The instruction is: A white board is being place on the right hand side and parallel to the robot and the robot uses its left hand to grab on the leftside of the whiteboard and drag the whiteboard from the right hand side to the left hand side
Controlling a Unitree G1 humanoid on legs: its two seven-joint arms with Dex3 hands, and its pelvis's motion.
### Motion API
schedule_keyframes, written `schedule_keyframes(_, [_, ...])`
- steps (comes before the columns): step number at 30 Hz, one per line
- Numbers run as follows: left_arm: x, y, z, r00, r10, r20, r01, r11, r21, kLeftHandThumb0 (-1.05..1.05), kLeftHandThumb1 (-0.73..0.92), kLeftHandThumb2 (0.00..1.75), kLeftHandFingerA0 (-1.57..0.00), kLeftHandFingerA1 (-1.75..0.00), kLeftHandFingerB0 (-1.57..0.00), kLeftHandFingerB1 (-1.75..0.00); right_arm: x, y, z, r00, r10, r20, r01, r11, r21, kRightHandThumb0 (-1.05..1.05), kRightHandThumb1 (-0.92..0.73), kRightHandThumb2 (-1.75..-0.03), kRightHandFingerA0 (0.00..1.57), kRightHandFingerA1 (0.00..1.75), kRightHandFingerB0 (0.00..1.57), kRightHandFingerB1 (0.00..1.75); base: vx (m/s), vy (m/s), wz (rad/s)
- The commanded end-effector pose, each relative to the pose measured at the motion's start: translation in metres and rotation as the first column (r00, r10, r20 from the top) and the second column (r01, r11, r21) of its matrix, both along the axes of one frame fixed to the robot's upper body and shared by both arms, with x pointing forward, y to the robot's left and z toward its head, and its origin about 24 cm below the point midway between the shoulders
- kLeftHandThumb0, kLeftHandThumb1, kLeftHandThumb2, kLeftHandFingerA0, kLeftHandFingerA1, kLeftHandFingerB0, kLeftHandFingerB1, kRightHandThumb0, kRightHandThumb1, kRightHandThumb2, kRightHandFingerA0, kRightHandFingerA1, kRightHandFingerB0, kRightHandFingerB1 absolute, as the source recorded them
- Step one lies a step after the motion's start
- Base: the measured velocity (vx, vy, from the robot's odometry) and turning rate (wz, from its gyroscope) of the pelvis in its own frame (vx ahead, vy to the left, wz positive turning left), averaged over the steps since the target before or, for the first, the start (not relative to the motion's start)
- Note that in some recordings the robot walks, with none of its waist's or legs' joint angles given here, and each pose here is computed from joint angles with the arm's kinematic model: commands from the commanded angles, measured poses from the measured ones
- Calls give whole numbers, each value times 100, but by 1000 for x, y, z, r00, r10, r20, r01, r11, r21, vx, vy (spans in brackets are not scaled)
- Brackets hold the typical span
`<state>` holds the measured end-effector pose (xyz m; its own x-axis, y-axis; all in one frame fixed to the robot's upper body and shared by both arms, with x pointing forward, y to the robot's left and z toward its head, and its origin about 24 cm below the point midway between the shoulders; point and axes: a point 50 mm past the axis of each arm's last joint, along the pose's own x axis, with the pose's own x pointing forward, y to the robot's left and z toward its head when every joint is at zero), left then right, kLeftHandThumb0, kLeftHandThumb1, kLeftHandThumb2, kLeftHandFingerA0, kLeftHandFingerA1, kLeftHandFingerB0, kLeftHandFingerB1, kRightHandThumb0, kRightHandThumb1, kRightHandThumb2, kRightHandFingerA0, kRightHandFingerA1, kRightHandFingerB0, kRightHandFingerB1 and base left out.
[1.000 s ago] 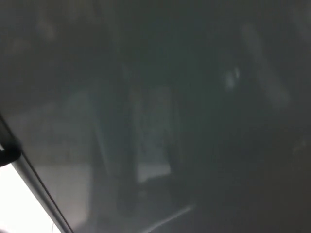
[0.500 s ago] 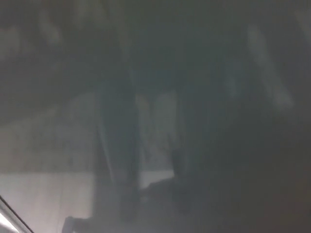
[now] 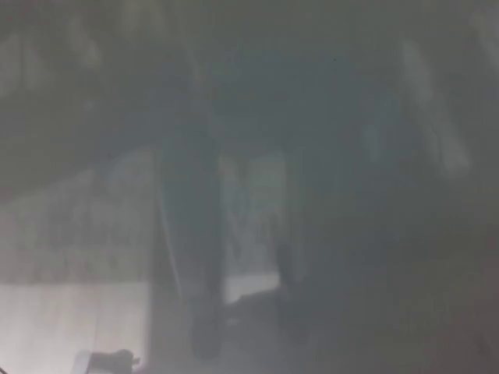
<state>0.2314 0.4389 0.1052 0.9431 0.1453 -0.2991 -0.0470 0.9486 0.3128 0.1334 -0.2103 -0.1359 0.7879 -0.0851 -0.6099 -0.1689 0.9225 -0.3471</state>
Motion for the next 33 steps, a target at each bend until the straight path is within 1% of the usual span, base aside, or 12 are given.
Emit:
schedule_keyframes(1, [-2, -2, 2, 997, -83, -9, 83, 997, 10, -61, 37, 70, 0, -19, 0, -1, -4, -4, -1, 1000, -16, -7, 16, 1000, -5, -49, -76, -70, 107, 94, 47, 89, 0, 0, 0])
schedule_keyframes(5, [-4, -2, -1, 997, -81, -5, 81, 997, -5, -60, 36, 69, 0, -20, 0, -1, -3, -3, -1, 1000, -13, -16, 13, 1000, -3, -47, -77, -70, 101, 94, 45, 87, 0, 0, 0])
schedule_keyframes(7, [-7, -1, -4, 997, -76, -3, 76, 996, -38, -59, 34, 67, 0, -16, 0, -1, -3, -3, -1, 1000, -13, -15, 13, 1000, -6, -49, -77, -70, 118, 97, 46, 87, 0, 0, 0])
schedule_keyframes(20, [-88, -5, -93, 976, 209, -57, -215, 913, -347, -62, 53, 72, 0, -10, 0, -1, -13, -3, -4, 999, -15, -35, 15, 1000, 1, -46, -79, -70, 95, 92, 46, 87, 0, 0, 0])
schedule_keyframes(22, [-98, -8, -107, 955, 291, -64, -293, 885, -363, -69, 47, 82, -5, -22, 0, -14, -14, -2, -5, 999, -21, -38, 21, 1000, 3, -44, -78, -71, 103, 94, 46, 84, 0, 0, 0])
schedule_keyframes(24, [-110, -12, -123, 917, 386, -97, -394, 847, -356, -61, 66, 61, 0, -23, 0, -11, -16, -1, -5, 999, -21, -46, 22, 1000, 12, -45, -79, -71, 98, 93, 44, 84, 0, 0, 0])
schedule_keyframes(26, [-120, -20, -138, 879, 465, -107, -465, 784, -411, -64, 58, 88, 0, -22, 0, -15, -16, -1, -6, 998, -32, -46, 33, 999, 23, -45, -78, -71, 96, 93, 45, 83, 0, 0, 0])
schedule_keyframes(27, [-136, -30, -158, 823, 543, -164, -553, 703, -448, -57, 83, 68, -2, -24, 0, -16, -18, 0, -6, 999, -24, -49, 25, 999, 21, -47, -79, -69, 98, 95, 45, 85, 0, 0, 0])
schedule_keyframes(28, [-142, -36, -167, 802, 563, -199, -585, 675, -451, -69, 69, 96, 0, -23, 0, -17, -18, 0, -6, 999, -20, -48, 21, 1000, 18, -46, -78, -72, 103, 95, 46, 87, 0, 0, 0])
schedule_keyframes(30, [-160, -51, -186, 754, 592, -284, -652, 621, -435, -69, 72, 98, -1, -27, 0, -13, -22, 2, -7, 998, -11, -54, 11, 1000, 12, -46, -77, -73, 104, 94, 46, 88, 0, 0, 0])
schedule_keyframes(31, [-164, -55, -192, 738, 597, -316, -672, 602, -432, -60, 86, 73, -9, -26, 0, -4, -23, 2, -7, 998, -10, -55, 11, 1000, 12, -45, -77, -73, 102, 95, 47, 89, 0, 0, 0])
schedule_keyframes(33, [-172, -70, -206, 699, 598, -391, -715, 573, -401, -60, 88, 72, -13, -28, 0, -4, -23, 4, -7, 999, -14, -51, 15, 1000, 18, -43, -77, -74, 99, 96, 48, 91, 0, 0, 0])
